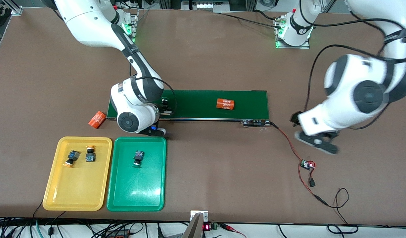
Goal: Sort buttons by color to trays
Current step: 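Drop the button into the green tray with the right gripper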
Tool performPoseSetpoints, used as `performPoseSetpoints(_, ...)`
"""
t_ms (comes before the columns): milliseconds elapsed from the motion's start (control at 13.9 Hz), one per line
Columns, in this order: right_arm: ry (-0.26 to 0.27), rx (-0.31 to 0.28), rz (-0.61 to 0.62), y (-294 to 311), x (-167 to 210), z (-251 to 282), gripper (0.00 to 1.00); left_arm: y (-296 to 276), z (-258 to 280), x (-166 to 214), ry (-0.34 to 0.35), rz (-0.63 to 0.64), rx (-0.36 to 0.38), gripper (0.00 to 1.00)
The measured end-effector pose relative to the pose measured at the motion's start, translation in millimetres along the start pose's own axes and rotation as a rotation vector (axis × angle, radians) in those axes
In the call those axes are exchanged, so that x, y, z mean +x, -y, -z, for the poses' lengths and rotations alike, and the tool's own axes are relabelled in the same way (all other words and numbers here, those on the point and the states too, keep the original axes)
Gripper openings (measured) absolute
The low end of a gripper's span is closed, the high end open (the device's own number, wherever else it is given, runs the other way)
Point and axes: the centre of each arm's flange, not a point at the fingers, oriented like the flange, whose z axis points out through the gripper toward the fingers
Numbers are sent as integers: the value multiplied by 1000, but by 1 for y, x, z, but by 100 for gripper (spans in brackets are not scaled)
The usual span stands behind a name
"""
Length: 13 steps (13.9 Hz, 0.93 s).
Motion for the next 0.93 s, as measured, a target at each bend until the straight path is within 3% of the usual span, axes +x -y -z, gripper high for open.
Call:
performPoseSetpoints(143, -41, -13, 24, -8, 6, 29, 41, 47, 19, -14, -29, 138, 0, 100)
performPoseSetpoints(359, -176, -32, 76, -29, 21, 87, 41, 115, 41, -39, -62, 264, -4, 100)
performPoseSetpoints(646, -448, 53, 155, -59, 63, 133, 41, 132, 79, -63, -102, 386, -5, 100)
performPoseSetpoints(861, -631, 44, 206, -56, 101, 110, 41, 121, 119, -88, -102, 399, -5, 100)
performPoseSetpoints(933, -656, 38, 217, -53, 108, 99, 41, 119, 126, -93, -105, 400, -5, 100)
